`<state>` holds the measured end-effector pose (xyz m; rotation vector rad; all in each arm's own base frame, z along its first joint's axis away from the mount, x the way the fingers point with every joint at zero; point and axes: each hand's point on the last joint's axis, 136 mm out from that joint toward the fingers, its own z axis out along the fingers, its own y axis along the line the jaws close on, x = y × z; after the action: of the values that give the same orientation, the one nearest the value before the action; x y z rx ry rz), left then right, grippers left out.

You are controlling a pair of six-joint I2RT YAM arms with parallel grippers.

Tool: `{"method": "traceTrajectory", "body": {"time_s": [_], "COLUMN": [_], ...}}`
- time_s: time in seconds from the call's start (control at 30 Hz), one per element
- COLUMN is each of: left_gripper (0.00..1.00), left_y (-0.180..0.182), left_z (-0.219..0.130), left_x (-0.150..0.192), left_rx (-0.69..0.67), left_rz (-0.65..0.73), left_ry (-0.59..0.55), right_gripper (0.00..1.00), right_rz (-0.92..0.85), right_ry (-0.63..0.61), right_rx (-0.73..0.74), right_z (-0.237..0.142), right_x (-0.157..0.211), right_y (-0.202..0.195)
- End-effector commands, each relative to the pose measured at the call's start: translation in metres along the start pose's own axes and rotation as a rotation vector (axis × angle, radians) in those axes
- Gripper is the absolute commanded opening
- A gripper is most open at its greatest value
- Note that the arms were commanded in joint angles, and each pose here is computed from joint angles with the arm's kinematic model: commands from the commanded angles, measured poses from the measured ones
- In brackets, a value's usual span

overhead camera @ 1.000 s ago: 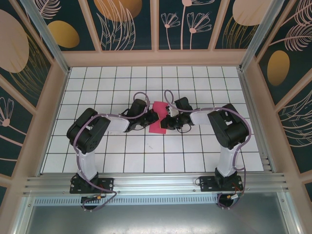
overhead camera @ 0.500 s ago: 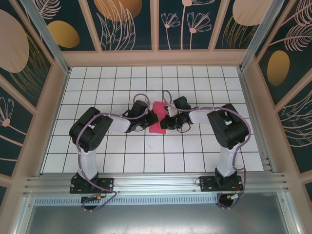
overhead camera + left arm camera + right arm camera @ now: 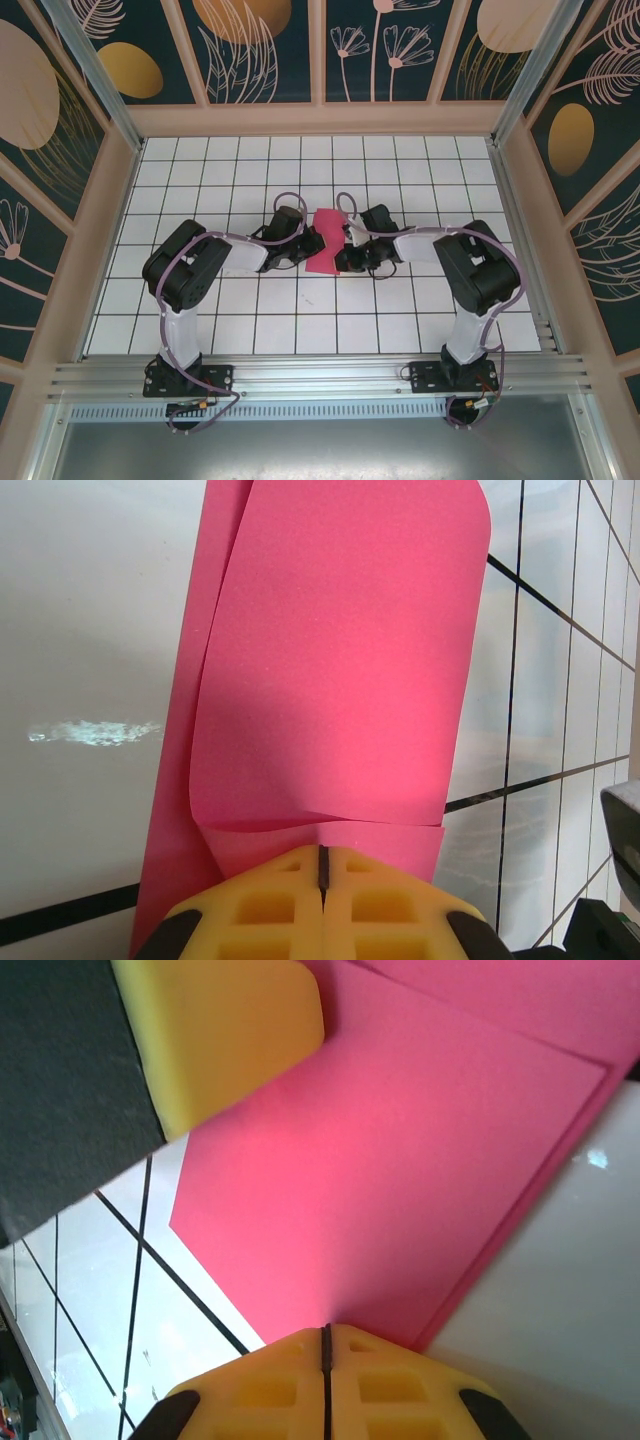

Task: Fold a paper plane with a square sheet of paper (pick it up from the middle)
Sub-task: Fold the triangle a second time at the center of the table.

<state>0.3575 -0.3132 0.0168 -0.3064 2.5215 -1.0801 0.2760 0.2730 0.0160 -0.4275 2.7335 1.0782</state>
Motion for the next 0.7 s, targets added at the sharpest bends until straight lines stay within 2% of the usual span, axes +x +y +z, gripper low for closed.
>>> {"method": "traceTrajectory", "body": {"time_s": [0.0, 0.13, 0.23, 0.33, 0.4, 0.57, 0.67], "left_gripper": [0.01, 0.01, 0.02, 0.02, 0.02, 0.02, 0.02], "left_y": [0.051, 0.049, 0.048, 0.045, 0.044, 0.040, 0.040], "left_z": [0.005, 0.006, 0.005, 0.006, 0.005, 0.007, 0.006], "left_x": [0.009, 0.009, 0.009, 0.010, 0.009, 0.009, 0.008], "left_rx": [-0.162, -0.156, -0.154, -0.142, -0.137, -0.122, -0.126], "left_rz": [-0.029, -0.022, -0.011, -0.007, -0.005, -0.001, 0.002], "left_ry": [-0.006, 0.003, 0.006, 0.011, 0.012, 0.017, 0.015], "right_gripper": [0.09, 0.09, 0.10, 0.10, 0.09, 0.10, 0.09], "right_rz": [0.092, 0.074, 0.050, 0.013, 0.006, 0.027, 0.059], "right_ry": [0.166, 0.148, 0.099, 0.020, 0.010, 0.005, 0.030], "right_rx": [0.143, 0.153, 0.127, 0.033, -0.046, -0.109, -0.057], "right_z": [-0.007, -0.017, -0.027, -0.035, -0.034, -0.015, 0.000], "right_x": [0.059, 0.054, 0.034, 0.007, -0.002, -0.019, -0.015], "right_y": [-0.031, -0.027, -0.011, 0.017, 0.035, 0.039, 0.020]}}
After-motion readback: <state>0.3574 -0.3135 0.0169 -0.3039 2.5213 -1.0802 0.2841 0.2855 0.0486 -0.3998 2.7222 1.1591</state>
